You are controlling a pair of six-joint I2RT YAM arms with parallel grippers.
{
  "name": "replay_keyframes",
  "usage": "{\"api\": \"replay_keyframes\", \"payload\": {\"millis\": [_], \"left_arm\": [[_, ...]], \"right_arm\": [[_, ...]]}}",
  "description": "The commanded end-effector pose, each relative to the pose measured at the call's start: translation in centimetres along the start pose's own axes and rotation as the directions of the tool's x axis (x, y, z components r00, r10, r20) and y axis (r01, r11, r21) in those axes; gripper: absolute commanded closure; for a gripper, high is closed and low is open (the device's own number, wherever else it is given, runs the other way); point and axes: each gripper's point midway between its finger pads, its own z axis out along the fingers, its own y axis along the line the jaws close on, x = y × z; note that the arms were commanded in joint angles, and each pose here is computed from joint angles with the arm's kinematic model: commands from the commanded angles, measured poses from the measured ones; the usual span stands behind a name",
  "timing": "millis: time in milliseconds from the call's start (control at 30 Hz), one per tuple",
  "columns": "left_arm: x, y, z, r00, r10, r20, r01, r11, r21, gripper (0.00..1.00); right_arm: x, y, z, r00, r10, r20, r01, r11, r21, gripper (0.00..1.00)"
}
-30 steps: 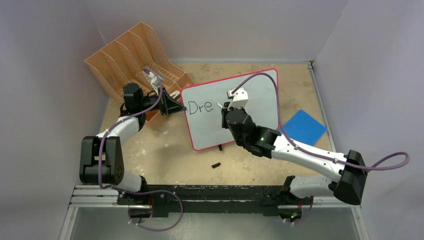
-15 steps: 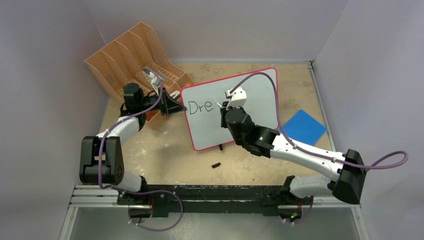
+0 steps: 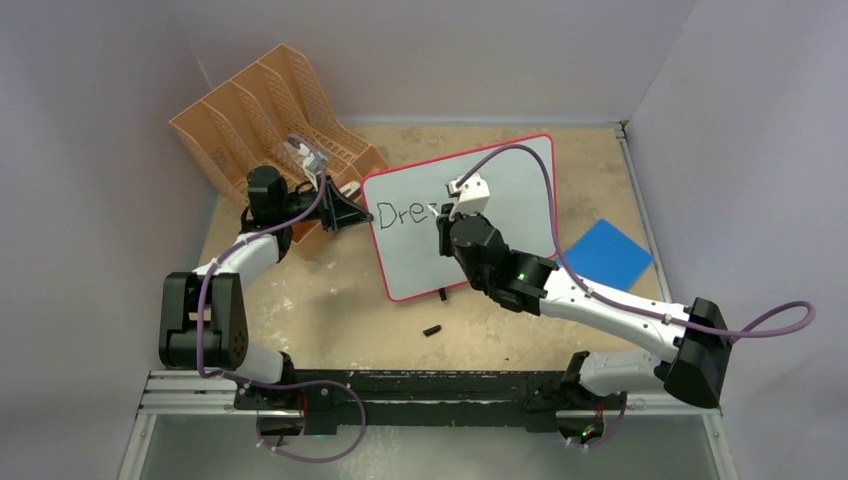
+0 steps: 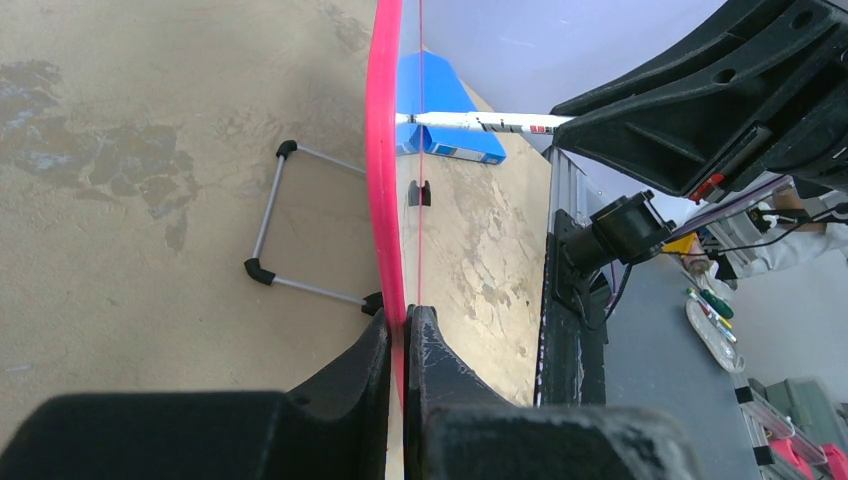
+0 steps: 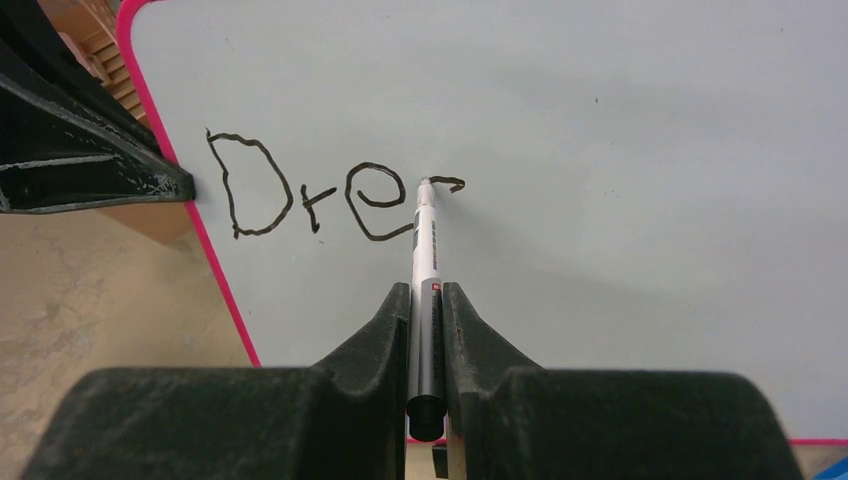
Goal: Write a sentence on the whiteboard
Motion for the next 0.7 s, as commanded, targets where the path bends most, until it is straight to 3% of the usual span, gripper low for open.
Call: {"api": "replay_keyframes", "payload": {"millis": [0,667], "left_arm": [[-0.9,-1.6,0.1,0.995,0.095,-0.007,-0.094,0.994,0.055,1.00],[-0.9,-1.6,0.1,0.996,0.093,-0.007,-0.092,0.994,0.054,1.00]], "right_arm": [[-1.8,0.8,0.0,0.999,0.028,0.030,-0.027,0.999,-0.030,1.00],[0.4,-0.1,-0.7,0.999,0.005,-0.046,-0.006,1.000,-0.015,1.00]]}}
